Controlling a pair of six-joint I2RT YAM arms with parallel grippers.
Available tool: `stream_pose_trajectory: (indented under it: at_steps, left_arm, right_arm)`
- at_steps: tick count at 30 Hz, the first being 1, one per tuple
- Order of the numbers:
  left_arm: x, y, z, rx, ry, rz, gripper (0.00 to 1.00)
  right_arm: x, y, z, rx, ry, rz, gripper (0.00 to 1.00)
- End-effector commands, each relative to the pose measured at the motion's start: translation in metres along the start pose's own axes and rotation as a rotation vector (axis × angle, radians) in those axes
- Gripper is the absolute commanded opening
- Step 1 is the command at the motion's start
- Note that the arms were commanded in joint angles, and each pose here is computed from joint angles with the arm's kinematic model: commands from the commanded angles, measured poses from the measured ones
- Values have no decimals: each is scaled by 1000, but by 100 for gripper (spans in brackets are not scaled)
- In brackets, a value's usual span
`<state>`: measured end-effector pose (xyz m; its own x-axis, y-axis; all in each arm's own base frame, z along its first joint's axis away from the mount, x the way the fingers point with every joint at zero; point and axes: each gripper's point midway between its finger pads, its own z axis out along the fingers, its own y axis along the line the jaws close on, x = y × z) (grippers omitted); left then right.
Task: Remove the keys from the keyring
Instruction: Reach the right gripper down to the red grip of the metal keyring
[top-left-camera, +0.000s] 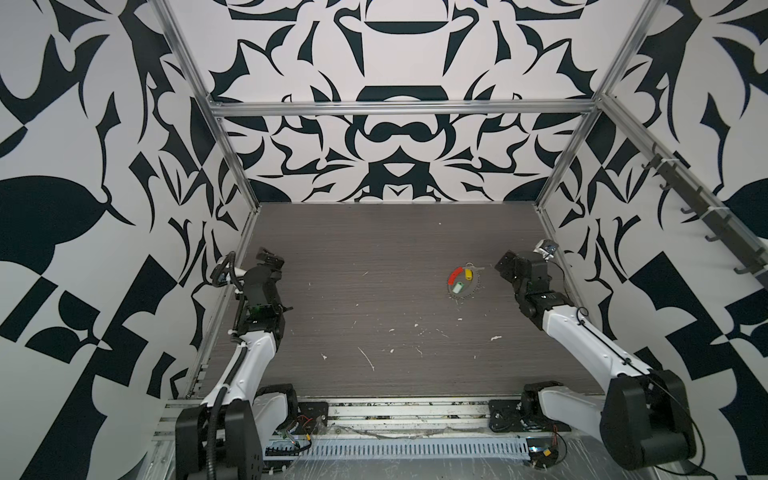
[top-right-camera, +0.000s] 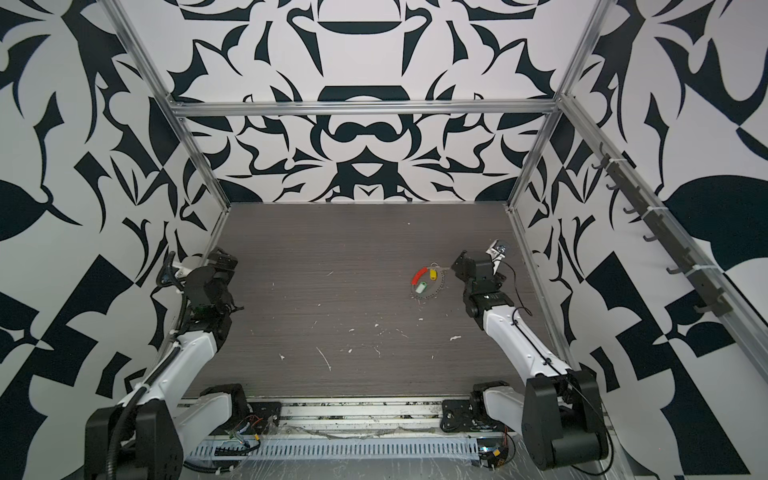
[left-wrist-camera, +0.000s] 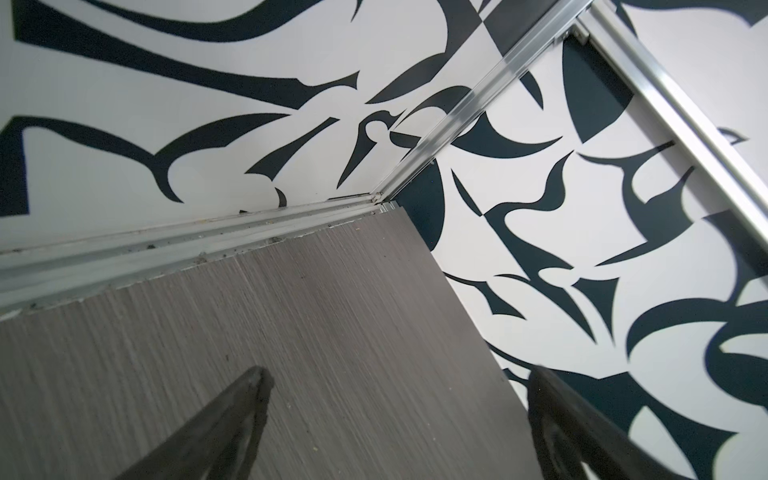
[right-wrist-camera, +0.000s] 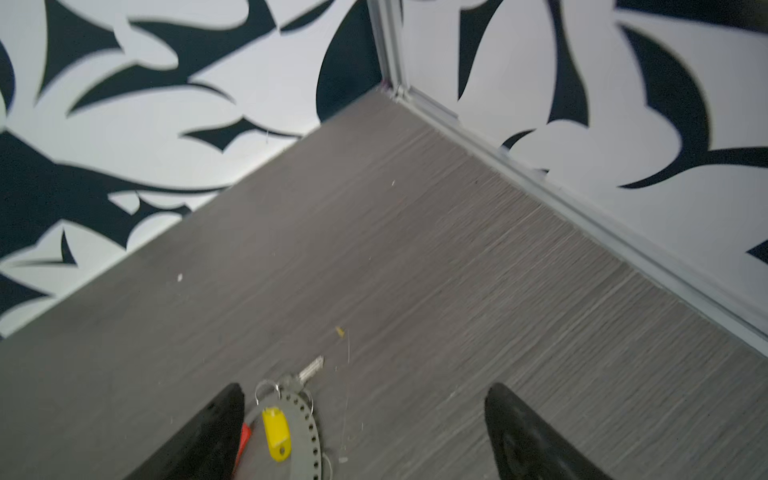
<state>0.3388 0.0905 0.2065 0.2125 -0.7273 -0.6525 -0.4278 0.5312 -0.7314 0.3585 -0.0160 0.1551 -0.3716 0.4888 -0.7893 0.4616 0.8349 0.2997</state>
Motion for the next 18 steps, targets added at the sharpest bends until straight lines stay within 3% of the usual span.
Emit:
stream_pose_trajectory:
  at_steps: [1,4,8,13,18]
  left_arm:
    - [1,-18,-10,98,53,-179,99]
    - [4,-40,-17,190,114,-205,99]
    - [31,-68,-19,266,315,-155,99]
    - [96,-97,-36,380,593,-86,94]
    - [157,-107,-64,415,734,42,93]
  right_arm:
    - [17,31,-1,-122,161,-40,80]
    - [37,44,2,-158,248,-81,75]
    - [63,63,3,-172,304,-163,69]
    - [94,87,13,-124,357,-259,63]
    - [106,105,24,-89,353,-271,62]
